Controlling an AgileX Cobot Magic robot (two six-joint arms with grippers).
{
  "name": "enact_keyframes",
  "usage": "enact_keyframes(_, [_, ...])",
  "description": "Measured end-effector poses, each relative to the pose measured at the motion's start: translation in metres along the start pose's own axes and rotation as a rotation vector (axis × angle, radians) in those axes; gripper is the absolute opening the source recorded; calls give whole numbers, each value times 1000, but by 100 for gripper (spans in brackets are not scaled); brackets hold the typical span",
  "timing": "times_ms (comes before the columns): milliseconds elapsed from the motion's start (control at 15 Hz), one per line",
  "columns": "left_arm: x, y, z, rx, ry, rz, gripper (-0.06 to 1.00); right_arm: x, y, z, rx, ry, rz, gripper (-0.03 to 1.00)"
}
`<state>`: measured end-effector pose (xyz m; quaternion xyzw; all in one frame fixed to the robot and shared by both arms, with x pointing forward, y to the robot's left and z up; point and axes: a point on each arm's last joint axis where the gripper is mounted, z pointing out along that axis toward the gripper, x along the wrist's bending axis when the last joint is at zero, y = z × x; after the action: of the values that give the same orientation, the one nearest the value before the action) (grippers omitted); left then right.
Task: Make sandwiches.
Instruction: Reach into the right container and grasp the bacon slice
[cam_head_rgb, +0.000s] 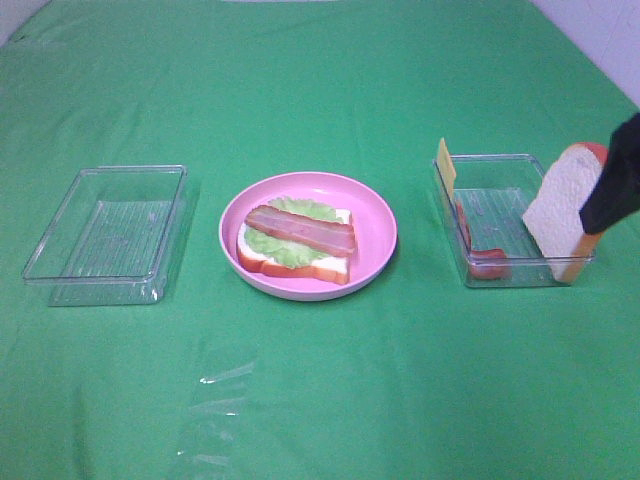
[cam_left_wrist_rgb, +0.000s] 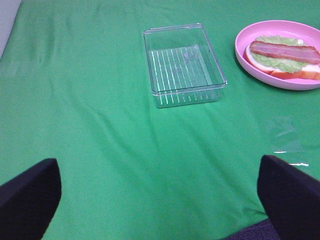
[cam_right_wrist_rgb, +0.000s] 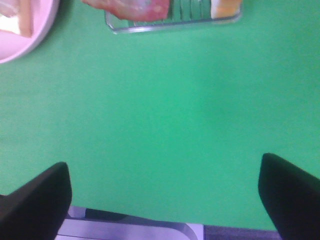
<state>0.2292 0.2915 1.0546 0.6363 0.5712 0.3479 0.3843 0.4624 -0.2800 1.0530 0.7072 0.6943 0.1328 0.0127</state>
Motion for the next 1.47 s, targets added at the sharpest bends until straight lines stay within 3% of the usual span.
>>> enact_keyframes(200, [0,0,0,0,0,0,99,45,58,23,30,39,-145,97])
enact_keyframes(533, [0,0,0,0,-1,0,99,81,115,70,67,47,-218,96])
enact_keyframes(1133, [0,0,0,0,-1,0,99,72,129,138,185,-26,-235,95])
enact_keyframes(1467, [0,0,0,0,-1,0,99,71,131,149,190,-33,-239,78])
